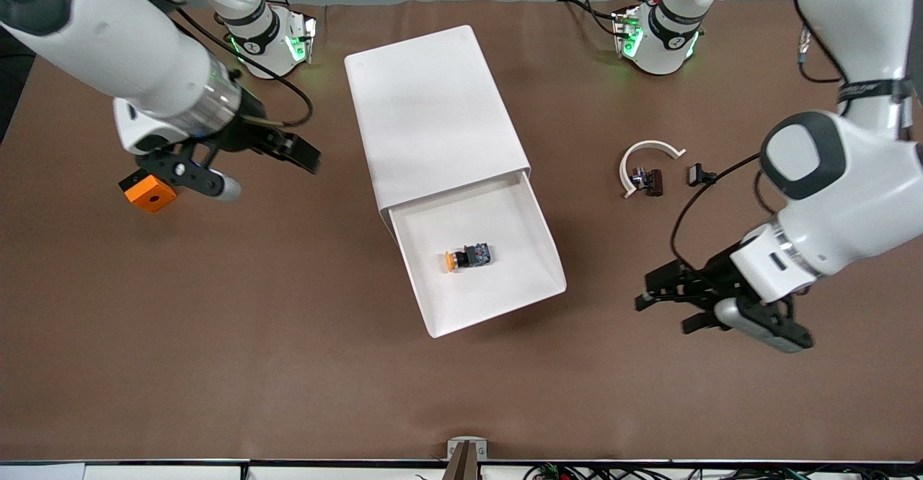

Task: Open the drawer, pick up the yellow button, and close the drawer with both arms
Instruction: 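Release the drawer and withdraw the left gripper while the right gripper reaches over, then lower the right gripper into the drawer and grasp the orange button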

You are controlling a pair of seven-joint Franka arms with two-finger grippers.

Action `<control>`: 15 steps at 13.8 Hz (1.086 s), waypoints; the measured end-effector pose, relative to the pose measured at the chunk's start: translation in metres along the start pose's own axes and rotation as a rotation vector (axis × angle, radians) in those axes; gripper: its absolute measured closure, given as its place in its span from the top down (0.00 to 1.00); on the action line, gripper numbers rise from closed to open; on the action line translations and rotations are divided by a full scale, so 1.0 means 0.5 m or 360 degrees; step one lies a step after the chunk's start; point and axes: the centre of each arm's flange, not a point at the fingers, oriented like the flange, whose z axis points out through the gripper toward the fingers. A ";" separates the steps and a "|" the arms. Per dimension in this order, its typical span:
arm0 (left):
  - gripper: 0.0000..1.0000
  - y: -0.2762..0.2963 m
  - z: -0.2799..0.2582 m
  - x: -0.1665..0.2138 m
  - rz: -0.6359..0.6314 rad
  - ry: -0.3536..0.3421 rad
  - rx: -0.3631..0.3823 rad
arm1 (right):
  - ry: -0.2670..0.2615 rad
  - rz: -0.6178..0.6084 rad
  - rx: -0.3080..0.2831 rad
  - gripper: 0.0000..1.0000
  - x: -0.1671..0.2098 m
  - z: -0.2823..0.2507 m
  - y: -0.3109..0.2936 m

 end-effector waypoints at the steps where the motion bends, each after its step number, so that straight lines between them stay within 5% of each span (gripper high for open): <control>1: 1.00 -0.007 -0.032 -0.003 0.0000 -0.0028 0.0136 | -0.0025 0.0093 0.0037 1.00 -0.002 0.010 -0.017; 3: 1.00 0.004 -0.086 -0.014 -0.0038 -0.0088 0.0380 | -0.0066 0.0186 0.0046 1.00 -0.002 0.013 -0.022; 5: 1.00 0.018 -0.121 -0.034 -0.0096 -0.0173 0.0495 | -0.0088 0.0208 -0.0009 1.00 -0.005 0.013 -0.012; 11: 1.00 -0.053 -0.262 -0.083 -0.0326 -0.0299 0.0615 | -0.0086 0.0341 -0.0075 1.00 -0.002 0.015 -0.001; 15: 1.00 -0.058 -0.333 -0.108 -0.0375 -0.0322 0.0651 | -0.0011 0.0782 -0.0019 1.00 -0.029 0.042 -0.054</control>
